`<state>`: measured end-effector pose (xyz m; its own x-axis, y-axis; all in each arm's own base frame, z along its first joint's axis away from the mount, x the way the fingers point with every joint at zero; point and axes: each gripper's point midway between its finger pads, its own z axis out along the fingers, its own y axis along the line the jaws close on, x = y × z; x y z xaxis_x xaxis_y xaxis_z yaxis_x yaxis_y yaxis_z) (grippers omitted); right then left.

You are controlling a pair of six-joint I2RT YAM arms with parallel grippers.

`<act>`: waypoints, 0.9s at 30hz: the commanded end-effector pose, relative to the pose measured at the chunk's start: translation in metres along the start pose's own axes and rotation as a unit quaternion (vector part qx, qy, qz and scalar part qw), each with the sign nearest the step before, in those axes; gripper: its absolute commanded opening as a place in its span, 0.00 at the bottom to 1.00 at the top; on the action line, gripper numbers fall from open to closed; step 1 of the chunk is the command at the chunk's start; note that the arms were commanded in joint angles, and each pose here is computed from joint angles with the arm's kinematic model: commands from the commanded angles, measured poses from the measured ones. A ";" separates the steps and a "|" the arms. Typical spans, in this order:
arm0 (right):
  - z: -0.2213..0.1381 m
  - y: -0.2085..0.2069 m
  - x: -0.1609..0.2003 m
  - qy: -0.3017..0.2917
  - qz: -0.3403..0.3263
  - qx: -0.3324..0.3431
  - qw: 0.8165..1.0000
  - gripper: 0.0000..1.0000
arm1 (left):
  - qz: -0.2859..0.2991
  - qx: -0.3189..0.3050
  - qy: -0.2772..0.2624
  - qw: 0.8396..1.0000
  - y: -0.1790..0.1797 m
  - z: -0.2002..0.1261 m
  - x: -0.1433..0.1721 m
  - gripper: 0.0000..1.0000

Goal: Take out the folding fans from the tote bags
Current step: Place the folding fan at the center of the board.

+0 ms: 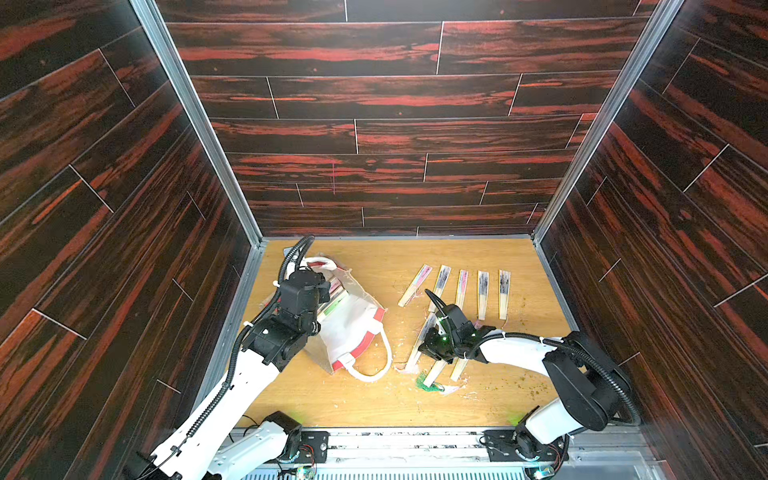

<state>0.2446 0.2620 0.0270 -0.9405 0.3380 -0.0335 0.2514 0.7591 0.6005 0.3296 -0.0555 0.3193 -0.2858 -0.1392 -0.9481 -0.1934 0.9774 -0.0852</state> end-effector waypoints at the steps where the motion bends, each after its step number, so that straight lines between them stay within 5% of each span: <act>1: 0.002 -0.013 -0.001 -0.003 0.015 0.023 1.000 0.18 | -0.032 0.007 -0.038 0.999 -0.001 -0.008 -0.030 0.00; 7: -0.009 -0.009 -0.005 -0.016 0.003 0.030 0.999 0.31 | -0.032 0.009 -0.038 0.999 -0.002 -0.008 -0.029 0.00; 19: -0.059 0.028 -0.019 -0.090 -0.081 0.011 0.993 0.33 | -0.034 0.012 -0.040 0.999 -0.002 -0.010 -0.031 0.00; 27: -0.117 0.123 0.000 -0.186 -0.270 -0.055 0.943 0.38 | -0.040 0.015 -0.039 0.998 -0.006 -0.005 -0.030 0.00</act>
<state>0.2501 0.2858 0.1672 -0.8545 0.1849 -0.4854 -0.1592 0.7962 0.5837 0.3315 -0.0585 0.3184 -0.2891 -0.1451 -0.9462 -0.1835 0.9785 -0.0940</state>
